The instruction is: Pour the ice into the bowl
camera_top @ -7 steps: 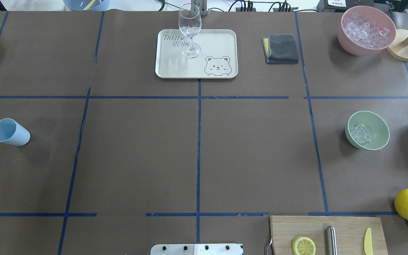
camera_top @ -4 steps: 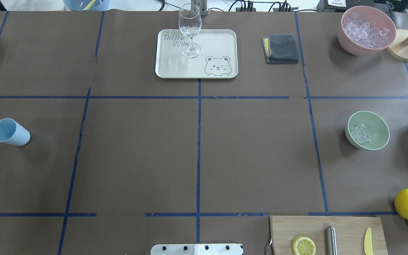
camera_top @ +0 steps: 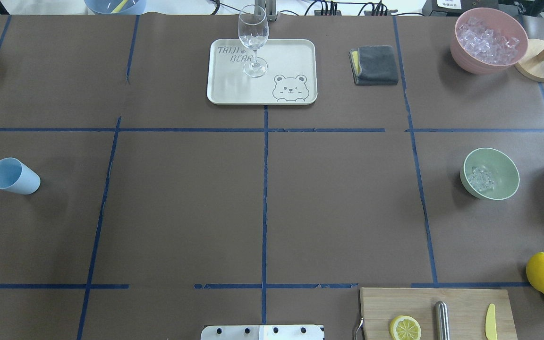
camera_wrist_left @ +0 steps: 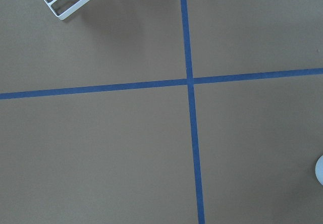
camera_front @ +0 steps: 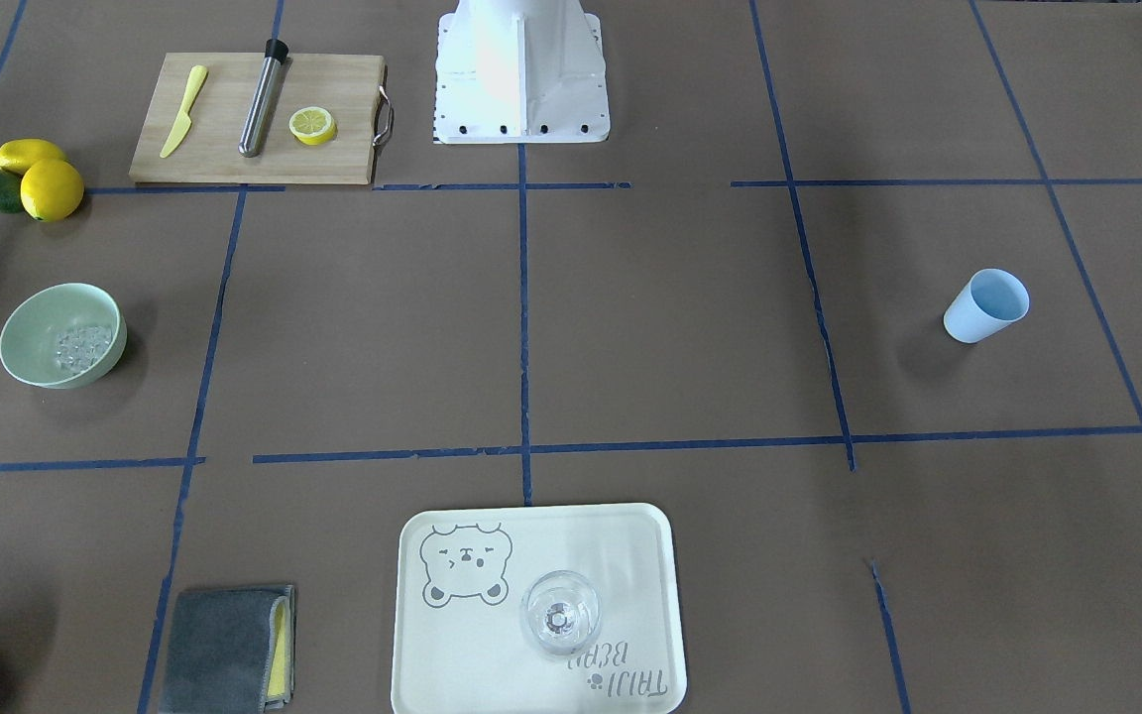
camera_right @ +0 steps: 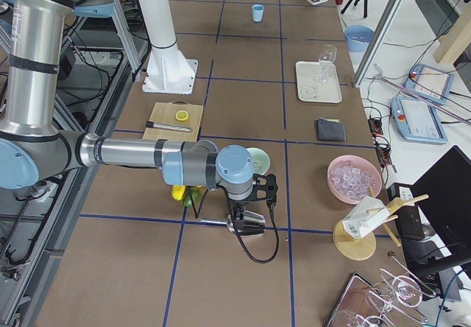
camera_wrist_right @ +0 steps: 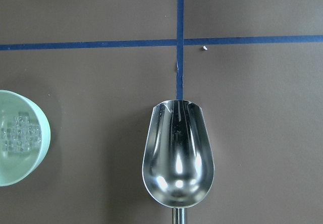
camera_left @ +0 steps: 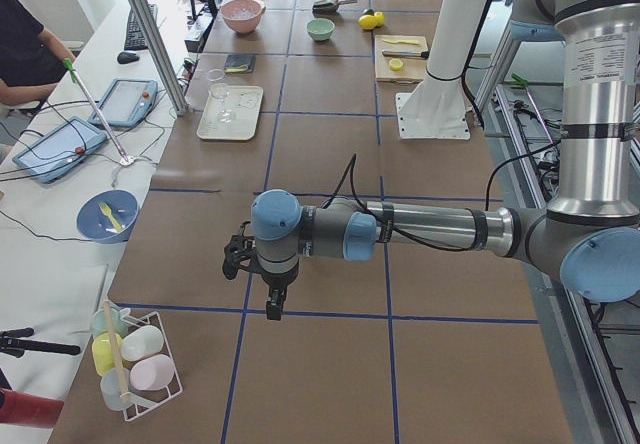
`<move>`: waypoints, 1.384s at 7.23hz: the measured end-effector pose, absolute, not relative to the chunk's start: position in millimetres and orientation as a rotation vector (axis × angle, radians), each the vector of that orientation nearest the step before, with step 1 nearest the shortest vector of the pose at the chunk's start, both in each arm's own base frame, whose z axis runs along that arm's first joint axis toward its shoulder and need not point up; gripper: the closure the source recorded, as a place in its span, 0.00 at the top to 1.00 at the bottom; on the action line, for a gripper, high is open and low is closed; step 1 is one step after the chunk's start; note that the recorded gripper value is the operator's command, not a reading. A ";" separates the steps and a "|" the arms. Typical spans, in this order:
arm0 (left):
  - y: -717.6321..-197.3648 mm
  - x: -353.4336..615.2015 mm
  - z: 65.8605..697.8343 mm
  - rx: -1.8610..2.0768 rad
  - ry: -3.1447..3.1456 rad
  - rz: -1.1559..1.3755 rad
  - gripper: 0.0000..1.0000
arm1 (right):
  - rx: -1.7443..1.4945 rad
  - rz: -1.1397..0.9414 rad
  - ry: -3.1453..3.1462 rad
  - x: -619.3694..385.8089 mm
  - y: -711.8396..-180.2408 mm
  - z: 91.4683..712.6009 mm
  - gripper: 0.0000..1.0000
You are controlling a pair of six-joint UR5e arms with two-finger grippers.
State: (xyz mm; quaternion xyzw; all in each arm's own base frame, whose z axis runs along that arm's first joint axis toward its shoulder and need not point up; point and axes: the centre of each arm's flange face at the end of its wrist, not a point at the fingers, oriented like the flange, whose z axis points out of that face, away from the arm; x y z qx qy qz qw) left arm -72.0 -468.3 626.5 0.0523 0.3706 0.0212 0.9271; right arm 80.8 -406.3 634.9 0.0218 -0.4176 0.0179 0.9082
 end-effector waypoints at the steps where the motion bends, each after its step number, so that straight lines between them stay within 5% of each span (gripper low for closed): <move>1: -468.5 -72.0 626.3 0.108 0.760 0.044 1.00 | 0.036 0.041 -0.853 81.5 -409.5 633.4 1.00; 10: -473.1 -72.1 620.9 0.119 0.759 0.048 1.00 | 0.026 0.044 -0.843 82.0 -409.3 635.9 1.00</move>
